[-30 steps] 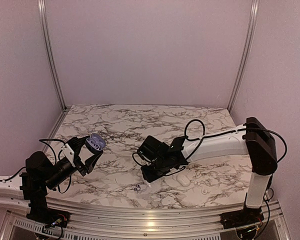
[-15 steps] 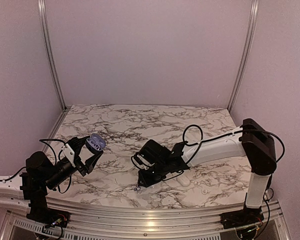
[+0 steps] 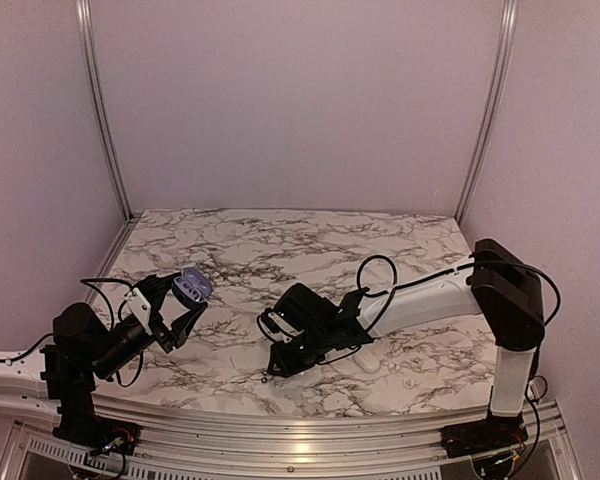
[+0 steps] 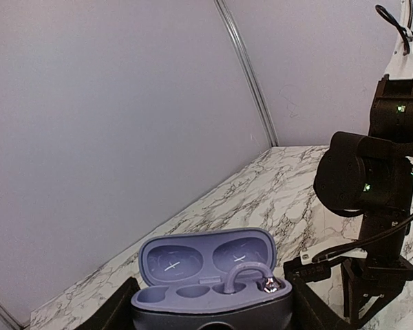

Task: Insert the wireless bluetooth earbuds into the charging case
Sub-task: Pick up the left earbud from the center of the board.

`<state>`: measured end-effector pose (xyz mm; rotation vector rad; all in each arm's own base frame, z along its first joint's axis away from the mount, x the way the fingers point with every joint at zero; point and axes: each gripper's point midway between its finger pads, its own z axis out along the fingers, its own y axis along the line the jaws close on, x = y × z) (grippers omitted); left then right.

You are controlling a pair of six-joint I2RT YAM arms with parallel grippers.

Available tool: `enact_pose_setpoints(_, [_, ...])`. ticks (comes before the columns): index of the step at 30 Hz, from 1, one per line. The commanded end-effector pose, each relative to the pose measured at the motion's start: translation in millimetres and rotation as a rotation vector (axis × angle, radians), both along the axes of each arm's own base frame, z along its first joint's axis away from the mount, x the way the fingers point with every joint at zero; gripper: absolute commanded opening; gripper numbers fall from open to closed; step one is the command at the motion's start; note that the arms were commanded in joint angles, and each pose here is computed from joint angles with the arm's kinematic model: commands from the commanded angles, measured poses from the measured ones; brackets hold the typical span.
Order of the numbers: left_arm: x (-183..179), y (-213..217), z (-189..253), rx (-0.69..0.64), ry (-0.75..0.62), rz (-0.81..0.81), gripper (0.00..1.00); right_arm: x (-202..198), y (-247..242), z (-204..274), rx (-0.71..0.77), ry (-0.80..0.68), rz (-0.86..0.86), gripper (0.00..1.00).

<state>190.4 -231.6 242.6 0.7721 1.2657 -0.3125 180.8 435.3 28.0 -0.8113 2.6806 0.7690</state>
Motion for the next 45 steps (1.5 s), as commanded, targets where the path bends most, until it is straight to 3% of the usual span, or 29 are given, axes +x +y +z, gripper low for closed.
enact_pose_setpoints(1, [3,2,18,-0.034,-0.026,0.021,0.24,-10,17,2,0.048,0.009,0.048,0.26])
enact_pose_setpoints(7, [4,2,17,-0.03,-0.027,0.024,0.24,-22,37,12,0.115,0.029,0.104,0.24])
enact_pose_setpoints(16, [3,2,17,-0.03,-0.027,0.025,0.24,-24,41,5,0.102,0.026,0.103,0.2])
enact_pose_setpoints(32, [4,3,17,-0.031,-0.027,0.028,0.24,-18,54,17,0.162,0.003,0.095,0.01])
enact_pose_setpoints(45, [5,3,16,-0.025,-0.027,0.033,0.24,-18,73,32,0.244,-0.004,0.133,0.0])
